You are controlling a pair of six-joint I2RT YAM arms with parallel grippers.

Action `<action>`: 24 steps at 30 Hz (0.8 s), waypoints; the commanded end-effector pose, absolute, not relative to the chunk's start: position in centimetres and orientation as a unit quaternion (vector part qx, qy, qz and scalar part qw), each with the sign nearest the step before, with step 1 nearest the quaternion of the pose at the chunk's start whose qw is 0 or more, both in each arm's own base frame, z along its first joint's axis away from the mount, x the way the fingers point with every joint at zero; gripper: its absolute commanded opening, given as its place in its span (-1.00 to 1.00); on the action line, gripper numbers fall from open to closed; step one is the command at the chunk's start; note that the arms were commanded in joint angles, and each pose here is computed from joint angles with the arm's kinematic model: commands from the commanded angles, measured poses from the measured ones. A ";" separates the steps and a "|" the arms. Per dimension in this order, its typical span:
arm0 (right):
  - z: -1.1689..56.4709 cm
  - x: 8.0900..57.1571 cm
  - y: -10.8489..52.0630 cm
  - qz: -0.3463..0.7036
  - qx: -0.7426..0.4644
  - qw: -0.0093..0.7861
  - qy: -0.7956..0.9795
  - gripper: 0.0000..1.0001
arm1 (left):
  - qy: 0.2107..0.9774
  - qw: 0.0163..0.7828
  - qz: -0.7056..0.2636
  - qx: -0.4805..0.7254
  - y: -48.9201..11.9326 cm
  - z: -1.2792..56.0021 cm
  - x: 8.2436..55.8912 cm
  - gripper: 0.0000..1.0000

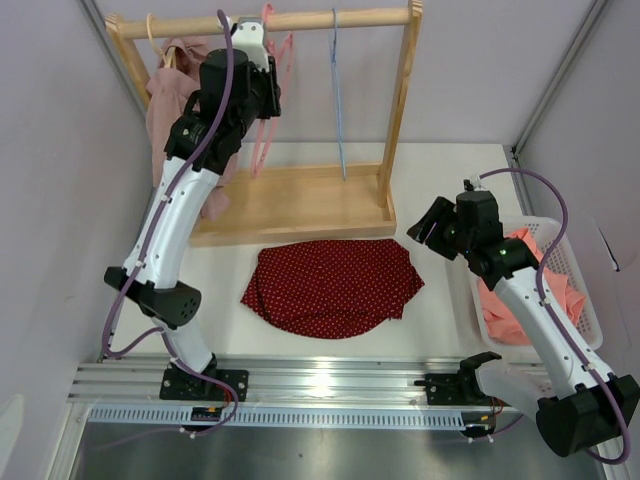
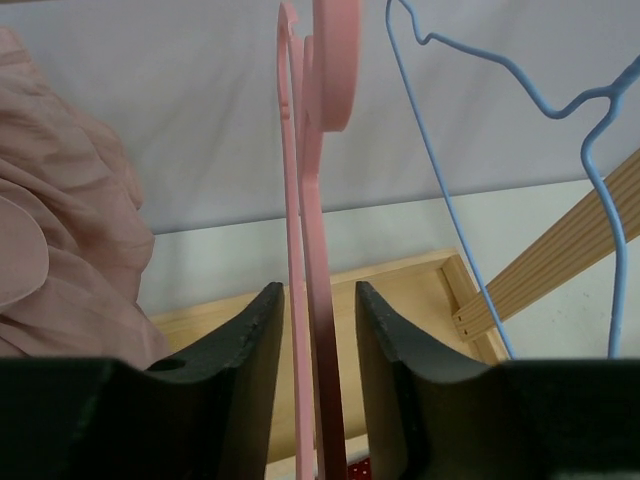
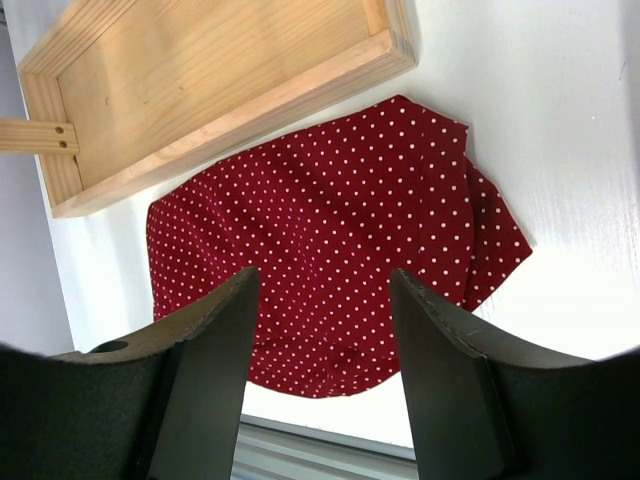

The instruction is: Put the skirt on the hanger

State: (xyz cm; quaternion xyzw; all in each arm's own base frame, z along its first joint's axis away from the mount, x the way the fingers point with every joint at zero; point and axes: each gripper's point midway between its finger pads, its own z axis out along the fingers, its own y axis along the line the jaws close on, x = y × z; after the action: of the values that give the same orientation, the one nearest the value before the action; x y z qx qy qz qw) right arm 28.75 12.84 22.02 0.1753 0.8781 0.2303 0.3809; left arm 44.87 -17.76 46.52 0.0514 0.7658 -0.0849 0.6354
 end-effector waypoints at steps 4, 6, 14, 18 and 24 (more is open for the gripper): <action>24.0 29.5 12.8 0.240 0.166 0.407 0.865 0.18 | 0.746 0.659 -0.080 0.052 -17.5 48.8 44.5 -0.61; 24.2 29.5 12.8 0.241 0.164 0.409 0.865 0.17 | 0.740 0.666 -0.078 0.051 -17.3 49.5 44.4 -0.78; 24.3 29.5 12.8 0.243 0.161 0.410 0.864 0.17 | 0.708 0.701 -0.075 0.038 -16.3 52.6 43.7 -1.00; 24.3 29.5 12.7 0.241 0.161 0.410 0.865 0.17 | 0.694 0.714 -0.082 0.038 -16.2 53.9 43.1 -1.00; 24.2 29.6 12.7 0.242 0.160 0.409 0.865 0.17 | 0.689 0.718 -0.086 0.046 -16.0 54.3 42.1 -1.00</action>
State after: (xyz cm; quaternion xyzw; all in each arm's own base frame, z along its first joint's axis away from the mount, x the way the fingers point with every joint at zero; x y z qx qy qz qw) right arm 28.83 12.52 22.00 0.1706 0.8790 0.2288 0.3820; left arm 44.86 -17.16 48.22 0.0540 0.7485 -0.0680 0.6574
